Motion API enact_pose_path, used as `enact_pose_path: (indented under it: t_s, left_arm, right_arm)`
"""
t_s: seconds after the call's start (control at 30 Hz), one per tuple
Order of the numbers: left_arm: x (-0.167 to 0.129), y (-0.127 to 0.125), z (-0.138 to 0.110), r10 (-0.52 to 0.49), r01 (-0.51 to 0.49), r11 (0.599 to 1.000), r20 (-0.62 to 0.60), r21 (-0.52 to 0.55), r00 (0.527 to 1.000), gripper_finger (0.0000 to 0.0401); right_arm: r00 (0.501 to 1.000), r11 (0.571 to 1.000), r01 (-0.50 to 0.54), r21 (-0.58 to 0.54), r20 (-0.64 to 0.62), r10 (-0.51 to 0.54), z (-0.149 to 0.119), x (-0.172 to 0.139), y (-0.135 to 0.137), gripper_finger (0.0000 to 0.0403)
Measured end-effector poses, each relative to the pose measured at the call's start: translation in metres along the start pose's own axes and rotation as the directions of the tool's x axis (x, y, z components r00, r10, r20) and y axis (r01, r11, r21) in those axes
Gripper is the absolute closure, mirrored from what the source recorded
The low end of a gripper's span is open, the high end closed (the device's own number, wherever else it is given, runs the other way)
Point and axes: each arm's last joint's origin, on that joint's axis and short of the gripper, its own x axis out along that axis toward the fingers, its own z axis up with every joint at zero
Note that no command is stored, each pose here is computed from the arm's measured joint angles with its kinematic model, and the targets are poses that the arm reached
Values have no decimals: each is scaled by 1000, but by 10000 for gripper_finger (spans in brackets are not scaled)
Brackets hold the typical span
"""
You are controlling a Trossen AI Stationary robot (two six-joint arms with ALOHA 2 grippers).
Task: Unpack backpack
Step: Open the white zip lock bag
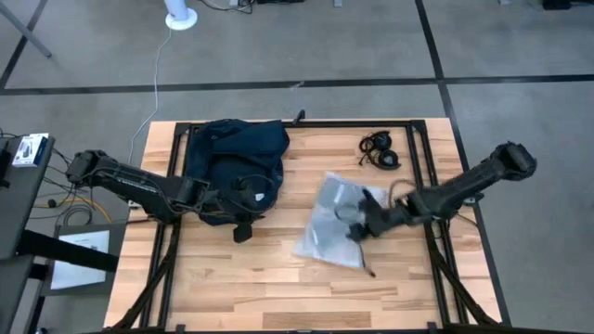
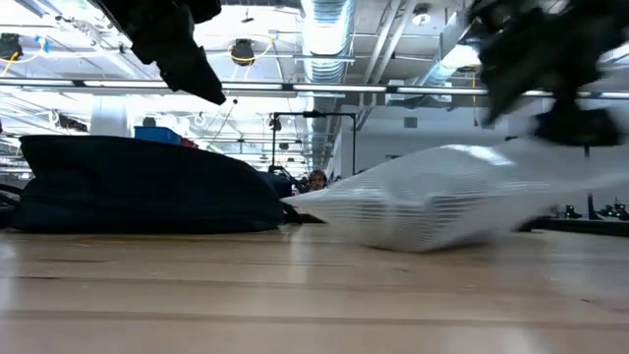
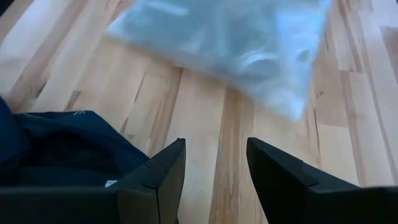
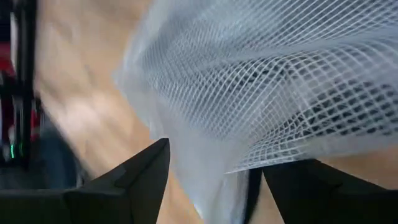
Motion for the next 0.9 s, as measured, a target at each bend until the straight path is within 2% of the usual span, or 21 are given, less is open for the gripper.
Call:
enact_pose_path:
  t_s: [0.1,0.27,0.4,0.5,0.53,0.6,0.7,0.77,0.83,0.9]
  left_arm:
    - [1,2,0,8,-8,1000,-5,-7,1000,243]
    - [1,2,-1,10,-11,998,-14,-55,1000,243]
    - [1,2,-1,11,-12,997,-17,-82,1000,243]
    - [1,2,-1,11,-12,996,-16,-94,1000,243]
    - [1,2,-1,11,-12,995,-16,-94,1000,243]
    - [1,2,-1,10,-11,995,-12,-96,1000,243]
    - [1,2,-1,9,-11,992,-11,-124,1000,243]
    - [1,2,-1,9,-11,989,-12,-147,1000,243]
    - [1,2,-1,9,-11,987,-13,-161,1000,243]
    - [0,2,-1,9,-11,987,-15,-161,1000,243]
  right_arm:
    - [987,989,-146,5,62,145,29,6,10,164]
    - [918,916,-396,-65,-12,396,43,14,33,164]
    - [877,856,-469,-218,2,481,51,24,56,164]
    - [865,787,-484,-382,-74,496,55,24,72,164]
    - [867,760,-479,-439,-102,488,55,21,76,164]
    - [894,745,-433,-507,-139,425,55,16,79,164]
    - [944,723,-328,-608,-177,279,55,6,78,164]
    - [971,686,-238,-687,-178,158,55,-3,73,164]
    - [993,624,-94,-776,-115,6,56,-10,65,164]
    - [990,508,77,-858,7,-138,57,-11,55,164]
